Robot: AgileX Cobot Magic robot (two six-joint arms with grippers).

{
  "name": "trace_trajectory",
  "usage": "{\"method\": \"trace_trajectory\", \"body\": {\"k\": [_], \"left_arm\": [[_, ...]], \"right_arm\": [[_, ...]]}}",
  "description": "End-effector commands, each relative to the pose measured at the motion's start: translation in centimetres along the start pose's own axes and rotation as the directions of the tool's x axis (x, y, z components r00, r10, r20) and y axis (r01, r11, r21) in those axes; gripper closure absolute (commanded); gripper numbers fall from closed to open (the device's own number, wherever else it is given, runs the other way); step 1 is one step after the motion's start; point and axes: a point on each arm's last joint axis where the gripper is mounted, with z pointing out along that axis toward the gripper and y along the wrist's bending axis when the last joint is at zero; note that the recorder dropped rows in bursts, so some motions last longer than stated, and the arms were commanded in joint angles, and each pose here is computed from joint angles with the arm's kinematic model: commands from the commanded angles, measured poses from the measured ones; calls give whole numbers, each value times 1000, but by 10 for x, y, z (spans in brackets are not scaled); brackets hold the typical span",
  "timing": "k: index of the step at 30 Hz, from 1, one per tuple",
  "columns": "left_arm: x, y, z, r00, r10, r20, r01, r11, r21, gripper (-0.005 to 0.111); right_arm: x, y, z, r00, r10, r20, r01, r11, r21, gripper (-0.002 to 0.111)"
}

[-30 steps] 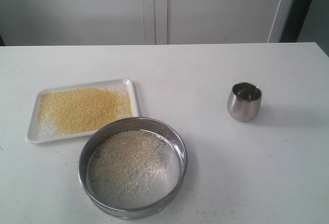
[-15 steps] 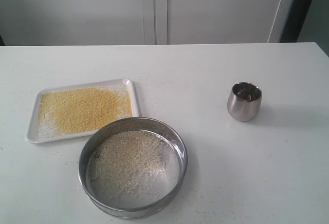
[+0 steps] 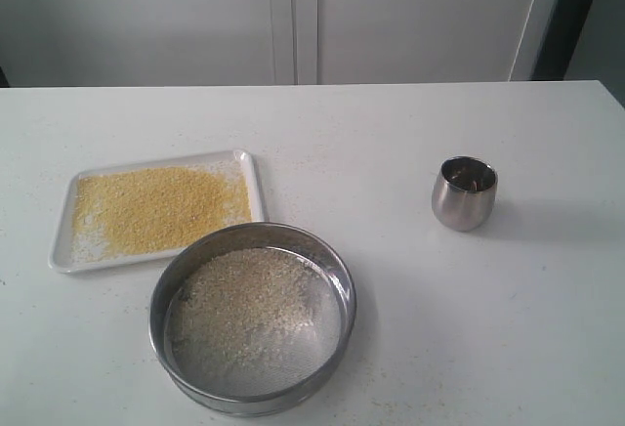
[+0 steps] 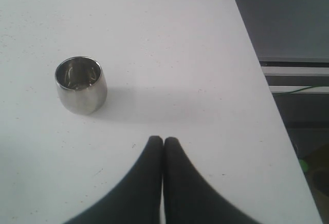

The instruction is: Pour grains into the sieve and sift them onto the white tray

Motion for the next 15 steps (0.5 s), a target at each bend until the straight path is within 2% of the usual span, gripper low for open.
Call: {"method": "trace_trajectory", "body": {"k": [1, 6, 11, 15], "left_arm": [[3, 0, 2, 1000, 1, 2, -1, 1000, -4, 107], [12, -1, 6, 1000, -6, -29, 6, 1000, 9, 107], [15, -5, 7, 998, 55, -37, -53, 997, 50, 107], [15, -5, 7, 997, 65, -41, -63, 997, 53, 107]], "right_arm": [[0, 0, 0, 1000, 9, 7, -9, 1000, 2, 108], [0, 0, 0, 1000, 9, 4, -9, 1000, 2, 108], [0, 0, 0, 1000, 9, 4, -9, 1000, 2, 108], [0, 0, 0, 1000, 9, 4, -9, 1000, 2, 108]]}}
